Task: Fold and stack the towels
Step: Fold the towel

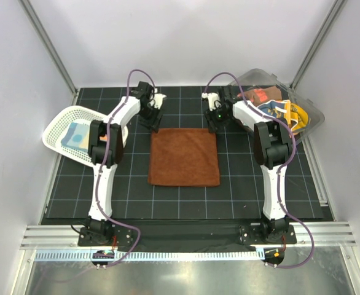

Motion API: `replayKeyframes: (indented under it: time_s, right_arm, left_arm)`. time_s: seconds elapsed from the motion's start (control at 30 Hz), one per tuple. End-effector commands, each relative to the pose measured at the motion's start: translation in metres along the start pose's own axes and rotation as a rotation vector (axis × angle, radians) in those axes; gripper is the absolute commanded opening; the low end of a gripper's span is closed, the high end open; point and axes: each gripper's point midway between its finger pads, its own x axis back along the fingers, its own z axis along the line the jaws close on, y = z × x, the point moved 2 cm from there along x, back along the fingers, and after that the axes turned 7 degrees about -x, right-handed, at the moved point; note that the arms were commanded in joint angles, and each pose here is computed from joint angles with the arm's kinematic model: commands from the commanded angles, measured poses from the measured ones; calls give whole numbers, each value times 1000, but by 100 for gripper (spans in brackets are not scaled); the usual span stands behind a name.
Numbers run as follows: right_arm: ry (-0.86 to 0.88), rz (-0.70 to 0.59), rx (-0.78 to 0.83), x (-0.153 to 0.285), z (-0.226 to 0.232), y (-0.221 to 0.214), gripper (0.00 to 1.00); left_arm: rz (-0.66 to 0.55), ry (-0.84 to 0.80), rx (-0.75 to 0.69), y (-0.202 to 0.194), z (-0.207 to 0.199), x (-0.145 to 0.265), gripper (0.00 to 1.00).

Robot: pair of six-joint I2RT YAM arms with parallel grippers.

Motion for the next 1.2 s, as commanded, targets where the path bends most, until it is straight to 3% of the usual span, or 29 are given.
replayKeyframes:
  time_s: [0.0,0.1,0.17,0.2,0.23,0.27,0.33,0.5,0.83,1.17]
  right_arm:
    - [-8,-37,30,5,-3,16,46]
    - [-15,-38,37,5,-4,16,41]
    - [-19,-39,37,5,-5,15,32]
    - [-24,-43,39,6,-6,16,21]
    - [-33,-47,38,8,-7,16,17]
    - [-42,-49,38,7,-9,13,12]
    - [-68,-84,38,14,-12,19,1]
    - [-70,-114,24,20,-12,18,1]
    - [-110,-190,9,42,-13,30,1]
    - [-95,-235,-24,73,1,34,1]
  left_arm:
    - [-19,-12,-30,8,3,3,49]
    - [-26,-9,-32,11,5,0,40]
    - [-37,-1,-36,17,7,3,24]
    - [-31,-1,-35,16,7,0,16]
    - [-34,4,-34,18,9,1,2]
    - [-49,11,-33,23,11,4,0]
    - [-74,17,-11,28,14,9,0]
    - [-143,2,47,38,26,19,0]
    - [-159,-1,70,41,32,22,0]
    - [-191,26,111,47,23,63,0]
